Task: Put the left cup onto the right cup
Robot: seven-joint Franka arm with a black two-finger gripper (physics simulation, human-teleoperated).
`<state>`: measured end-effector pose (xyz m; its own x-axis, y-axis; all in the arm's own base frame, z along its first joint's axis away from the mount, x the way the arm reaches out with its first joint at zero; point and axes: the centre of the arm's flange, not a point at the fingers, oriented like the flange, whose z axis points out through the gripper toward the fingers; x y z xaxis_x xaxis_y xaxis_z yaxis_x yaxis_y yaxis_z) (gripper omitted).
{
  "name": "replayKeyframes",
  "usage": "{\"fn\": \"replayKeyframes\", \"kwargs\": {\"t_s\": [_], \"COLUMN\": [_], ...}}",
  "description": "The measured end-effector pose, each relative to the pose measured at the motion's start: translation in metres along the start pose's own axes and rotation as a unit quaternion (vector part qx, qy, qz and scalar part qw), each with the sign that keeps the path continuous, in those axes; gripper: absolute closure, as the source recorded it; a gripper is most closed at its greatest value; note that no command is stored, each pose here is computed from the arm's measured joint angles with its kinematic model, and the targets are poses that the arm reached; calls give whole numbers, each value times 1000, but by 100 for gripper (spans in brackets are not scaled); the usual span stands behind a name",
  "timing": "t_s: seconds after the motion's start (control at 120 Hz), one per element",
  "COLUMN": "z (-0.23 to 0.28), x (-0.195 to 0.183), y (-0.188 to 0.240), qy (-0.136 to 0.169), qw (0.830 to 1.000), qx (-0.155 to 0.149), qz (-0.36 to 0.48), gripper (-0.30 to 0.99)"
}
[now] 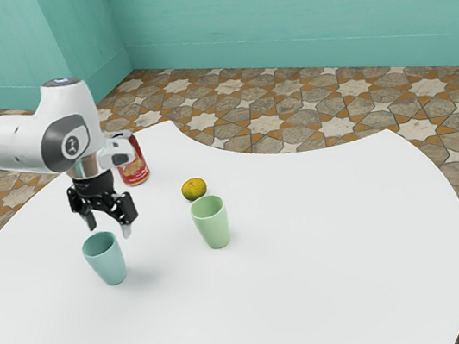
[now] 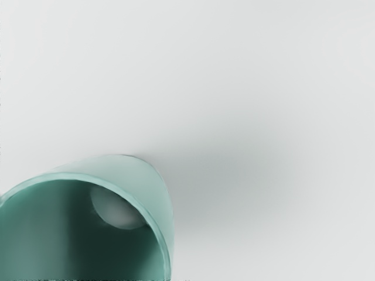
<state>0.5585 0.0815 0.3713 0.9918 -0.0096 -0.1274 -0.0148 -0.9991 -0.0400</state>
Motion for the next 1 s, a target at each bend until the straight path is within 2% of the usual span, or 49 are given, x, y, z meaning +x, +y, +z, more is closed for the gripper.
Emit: {"fn": "replayKeyframes", "kwargs": {"t_s": [0.275,0.683,0.733,0.892,1.0], "z": [37,68,69,66,63], "x": [-15,-22,-22,-20,-18], "y": [1,-1,-2,-2,-2], "qy": [-23,-35,-34,-29,-25], "qw": [1000,999,999,999,999], "qx": [-12,-20,-20,-16,-14], "qz": [7,8,8,13,16], "gripper": [0,1,8,48,62]}}
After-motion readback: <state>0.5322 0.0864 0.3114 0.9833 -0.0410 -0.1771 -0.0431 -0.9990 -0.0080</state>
